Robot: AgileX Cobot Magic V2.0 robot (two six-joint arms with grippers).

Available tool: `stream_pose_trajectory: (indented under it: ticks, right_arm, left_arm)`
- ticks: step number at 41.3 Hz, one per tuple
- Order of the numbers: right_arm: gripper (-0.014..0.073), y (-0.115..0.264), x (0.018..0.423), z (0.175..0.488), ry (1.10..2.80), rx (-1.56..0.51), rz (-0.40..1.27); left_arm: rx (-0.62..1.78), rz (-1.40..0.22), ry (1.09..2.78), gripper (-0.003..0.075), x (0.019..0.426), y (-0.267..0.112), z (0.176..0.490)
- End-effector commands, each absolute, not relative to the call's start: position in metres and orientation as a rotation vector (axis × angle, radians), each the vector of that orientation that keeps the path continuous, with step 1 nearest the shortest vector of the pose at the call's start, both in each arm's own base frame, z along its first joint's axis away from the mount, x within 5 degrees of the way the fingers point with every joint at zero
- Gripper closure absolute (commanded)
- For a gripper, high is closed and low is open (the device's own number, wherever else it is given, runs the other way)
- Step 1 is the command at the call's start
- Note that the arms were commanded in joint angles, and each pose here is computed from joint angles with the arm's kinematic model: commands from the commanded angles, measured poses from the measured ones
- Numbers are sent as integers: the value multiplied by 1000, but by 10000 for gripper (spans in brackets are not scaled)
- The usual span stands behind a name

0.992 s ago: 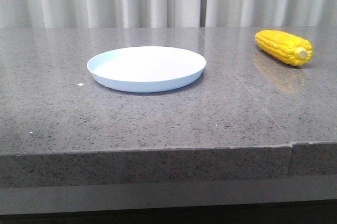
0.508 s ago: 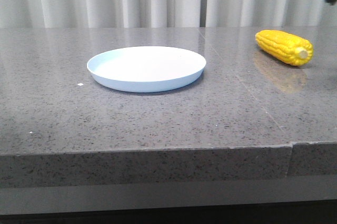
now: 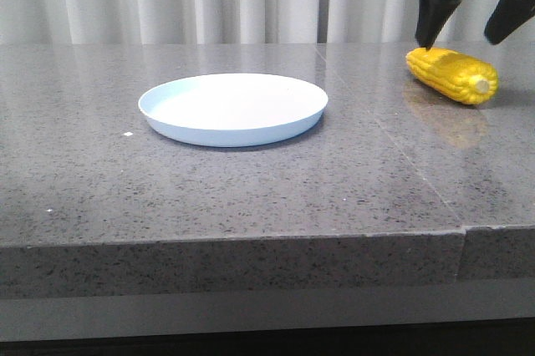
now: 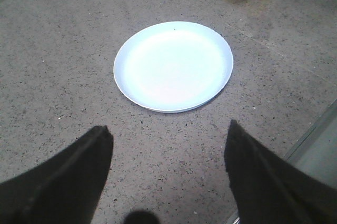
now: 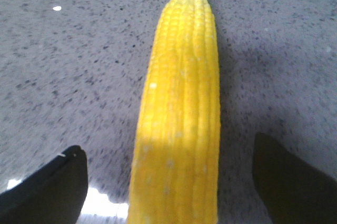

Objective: Place corn on plate with both arms
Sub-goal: 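Lower the right gripper over the yellow corn and close on it, then lift the corn with the right gripper and carry it over the plate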

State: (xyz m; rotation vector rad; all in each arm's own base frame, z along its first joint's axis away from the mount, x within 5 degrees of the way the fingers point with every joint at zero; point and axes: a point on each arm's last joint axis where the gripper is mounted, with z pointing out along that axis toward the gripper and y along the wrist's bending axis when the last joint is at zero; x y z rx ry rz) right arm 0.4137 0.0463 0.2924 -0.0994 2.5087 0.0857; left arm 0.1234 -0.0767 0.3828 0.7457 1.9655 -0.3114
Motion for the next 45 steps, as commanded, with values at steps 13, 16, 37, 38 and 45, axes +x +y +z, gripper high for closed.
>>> stream_pose_trajectory:
  ticks: [13,16,37,38,45]
  right_arm:
    - [-50,46,441,289,2442,-128,47]
    - [6,47,441,286,2448,-129,46]
    - [328,80,404,340,2392,-223,113]
    - [328,88,399,345,2385,-248,123]
    - [326,137,369,367,2333,-403,197]
  left_arm:
    - [706,-343,1880,272,123,-78,397]
    - [706,-343,1880,272,123,-78,397]
    - [706,-343,1880,272,123,-78,397]
    - [706,-343,1880,272,123,-78,397]
    - [706,-343,1880,272,123,-78,397]
